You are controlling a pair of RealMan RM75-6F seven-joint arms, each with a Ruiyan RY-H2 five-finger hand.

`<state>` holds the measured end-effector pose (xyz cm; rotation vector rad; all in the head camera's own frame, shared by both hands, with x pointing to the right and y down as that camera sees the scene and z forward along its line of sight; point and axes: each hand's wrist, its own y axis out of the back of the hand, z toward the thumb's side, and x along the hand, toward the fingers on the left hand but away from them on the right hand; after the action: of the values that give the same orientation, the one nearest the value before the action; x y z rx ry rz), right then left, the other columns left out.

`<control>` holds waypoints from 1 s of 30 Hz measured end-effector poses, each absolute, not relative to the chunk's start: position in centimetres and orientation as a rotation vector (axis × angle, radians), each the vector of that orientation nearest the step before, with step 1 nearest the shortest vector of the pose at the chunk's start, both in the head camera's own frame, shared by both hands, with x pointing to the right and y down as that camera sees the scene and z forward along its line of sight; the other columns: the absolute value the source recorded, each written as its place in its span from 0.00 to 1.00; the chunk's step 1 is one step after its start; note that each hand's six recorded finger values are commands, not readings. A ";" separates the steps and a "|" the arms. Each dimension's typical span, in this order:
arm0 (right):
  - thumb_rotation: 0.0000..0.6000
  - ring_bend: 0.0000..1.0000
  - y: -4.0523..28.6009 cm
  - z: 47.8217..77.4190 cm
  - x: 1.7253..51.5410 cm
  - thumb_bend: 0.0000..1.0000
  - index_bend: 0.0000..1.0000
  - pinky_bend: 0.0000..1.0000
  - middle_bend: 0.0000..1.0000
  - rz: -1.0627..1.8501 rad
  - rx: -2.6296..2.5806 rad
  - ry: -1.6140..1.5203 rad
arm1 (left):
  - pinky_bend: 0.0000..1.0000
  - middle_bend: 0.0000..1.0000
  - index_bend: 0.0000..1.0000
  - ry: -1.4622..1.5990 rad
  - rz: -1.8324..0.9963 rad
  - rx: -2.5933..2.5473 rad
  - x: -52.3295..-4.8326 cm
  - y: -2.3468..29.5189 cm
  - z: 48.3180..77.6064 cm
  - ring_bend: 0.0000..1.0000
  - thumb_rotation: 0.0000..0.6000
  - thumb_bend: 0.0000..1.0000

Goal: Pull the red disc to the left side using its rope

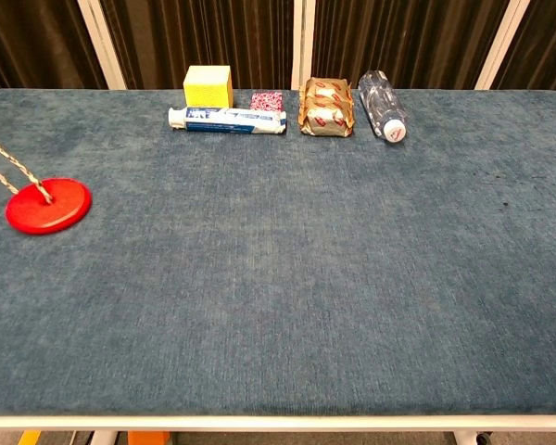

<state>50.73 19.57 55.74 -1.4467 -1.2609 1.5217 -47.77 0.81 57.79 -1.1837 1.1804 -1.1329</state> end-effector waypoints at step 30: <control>1.00 0.00 19.8 56.1 51.2 0.25 0.00 0.00 0.00 1.511 -1.463 -1.281 | 0.17 0.05 0.09 0.539 -1.519 -1.662 -40.0 8.5 64.3 0.00 1.00 0.09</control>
<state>51.25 19.84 56.14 -1.4627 -1.2811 1.5113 -39.99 8.49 64.32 -1.6622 0.5391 -1.5191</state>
